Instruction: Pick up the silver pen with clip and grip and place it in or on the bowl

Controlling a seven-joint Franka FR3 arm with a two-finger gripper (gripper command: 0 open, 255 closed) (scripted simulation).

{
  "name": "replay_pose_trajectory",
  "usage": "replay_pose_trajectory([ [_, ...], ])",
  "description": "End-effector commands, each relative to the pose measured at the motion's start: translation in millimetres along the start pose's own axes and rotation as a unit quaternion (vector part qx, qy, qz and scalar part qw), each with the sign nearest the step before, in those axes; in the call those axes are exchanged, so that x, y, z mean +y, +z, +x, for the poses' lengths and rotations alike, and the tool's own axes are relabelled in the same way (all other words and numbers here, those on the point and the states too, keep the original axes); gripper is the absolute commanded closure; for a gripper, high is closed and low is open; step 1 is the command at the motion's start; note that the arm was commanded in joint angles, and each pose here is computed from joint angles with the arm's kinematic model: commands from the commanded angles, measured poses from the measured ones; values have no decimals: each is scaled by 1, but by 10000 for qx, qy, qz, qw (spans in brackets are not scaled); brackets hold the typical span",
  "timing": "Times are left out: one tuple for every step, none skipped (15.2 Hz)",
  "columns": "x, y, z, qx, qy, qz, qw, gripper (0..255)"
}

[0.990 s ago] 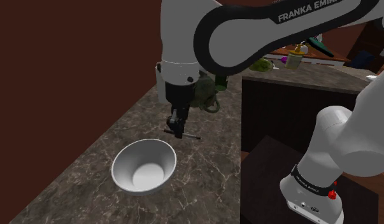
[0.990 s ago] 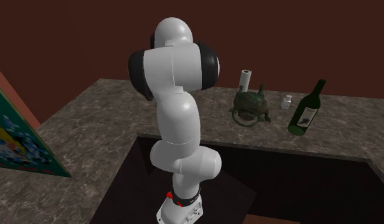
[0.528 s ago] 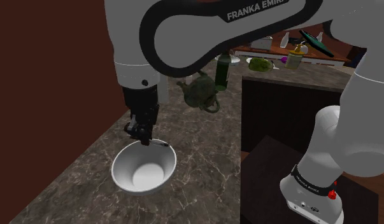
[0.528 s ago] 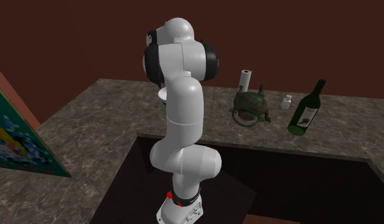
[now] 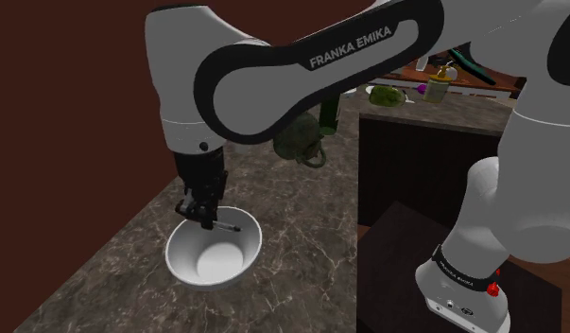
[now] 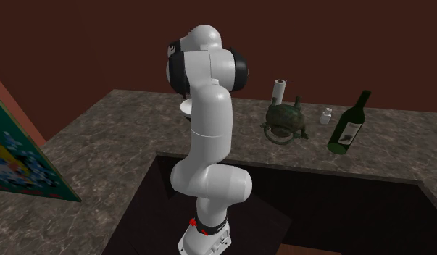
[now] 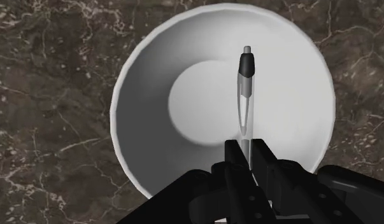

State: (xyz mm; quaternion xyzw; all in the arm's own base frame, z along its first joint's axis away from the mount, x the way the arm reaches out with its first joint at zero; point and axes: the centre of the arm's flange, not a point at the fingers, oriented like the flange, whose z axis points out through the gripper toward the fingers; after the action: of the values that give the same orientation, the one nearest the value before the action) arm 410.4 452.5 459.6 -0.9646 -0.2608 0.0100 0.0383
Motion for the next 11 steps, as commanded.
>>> replay_pose_trajectory([
  [1, 11, -1, 2, 0, 0, 10000, 255],
  [2, 16, -1, 2, 0, 0, 10000, 255],
  [2, 21, -1, 2, 0, 0, 10000, 255],
  [2, 27, -1, 2, 0, 0, 10000, 255],
  [3, 32, -1, 2, 0, 0, 10000, 255],
  [3, 37, -1, 2, 0, 0, 10000, 255],
  [4, 43, -1, 2, 0, 0, 10000, 255],
  [4, 43, -1, 2, 0, 0, 10000, 255],
  [4, 43, -1, 2, 0, 0, 10000, 255],
  [4, 43, -1, 2, 0, 0, 10000, 255],
  [4, 43, -1, 2, 0, 0, 10000, 255],
])
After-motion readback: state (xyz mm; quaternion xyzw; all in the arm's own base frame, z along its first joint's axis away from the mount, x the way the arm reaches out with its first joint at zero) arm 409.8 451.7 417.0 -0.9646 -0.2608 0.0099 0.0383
